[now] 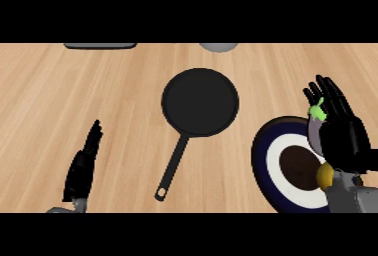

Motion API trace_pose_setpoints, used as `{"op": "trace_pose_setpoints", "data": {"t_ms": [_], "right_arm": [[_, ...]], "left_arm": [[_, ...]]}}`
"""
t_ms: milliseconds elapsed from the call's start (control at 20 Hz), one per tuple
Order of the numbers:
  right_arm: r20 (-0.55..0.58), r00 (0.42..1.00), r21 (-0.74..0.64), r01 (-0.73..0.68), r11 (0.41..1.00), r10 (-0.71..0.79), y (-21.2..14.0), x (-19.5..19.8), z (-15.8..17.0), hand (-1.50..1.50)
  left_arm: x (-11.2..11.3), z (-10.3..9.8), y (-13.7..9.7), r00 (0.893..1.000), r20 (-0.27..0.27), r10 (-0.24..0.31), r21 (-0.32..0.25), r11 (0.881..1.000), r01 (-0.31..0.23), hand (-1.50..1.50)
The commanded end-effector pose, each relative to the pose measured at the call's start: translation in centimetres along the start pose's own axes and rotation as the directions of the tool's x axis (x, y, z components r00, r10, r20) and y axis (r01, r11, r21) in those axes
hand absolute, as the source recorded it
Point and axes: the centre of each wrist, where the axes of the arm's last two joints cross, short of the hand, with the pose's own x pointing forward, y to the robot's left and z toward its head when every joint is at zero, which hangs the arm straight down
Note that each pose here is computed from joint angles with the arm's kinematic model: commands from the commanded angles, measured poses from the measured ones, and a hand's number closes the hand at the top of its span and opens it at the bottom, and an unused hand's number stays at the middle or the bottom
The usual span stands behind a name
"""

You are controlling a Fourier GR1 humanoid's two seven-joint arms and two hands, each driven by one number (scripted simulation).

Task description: Pick the eggplant from the plate and place it in the pan

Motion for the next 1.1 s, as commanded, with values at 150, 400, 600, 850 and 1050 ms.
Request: {"op": "trace_pose_setpoints", "data": {"t_ms": [150,400,600,850,1050], "right_arm": [[0.030,0.997,0.625,0.041,0.780,-0.076,4.6,5.1,-3.4,-1.50],[0.457,0.802,0.439,-0.579,0.687,0.384,0.7,14.1,-5.7,1.50],[0.124,0.982,0.451,0.070,0.890,-0.141,-6.5,7.6,-6.4,1.50],[0.182,0.982,0.611,-0.070,0.789,-0.054,-11.6,10.3,-7.4,-1.50],[0.266,0.957,0.651,-0.269,0.710,0.118,-12.5,16.2,-8.5,-1.50]], "left_arm": [[1.2,-2.2,4.9,0.992,-0.083,-0.097,0.056,0.993,0.102,0.00],[-0.5,-1.3,6.2,0.975,-0.189,-0.118,0.089,0.987,0.137,0.00],[2.7,-4.4,9.1,0.961,-0.262,-0.089,0.098,0.988,0.118,0.00],[4.2,-4.2,10.5,0.959,-0.258,-0.117,0.054,0.989,0.135,0.00],[3.7,-3.8,10.6,0.961,-0.253,-0.107,0.062,0.990,0.127,0.00]]}}
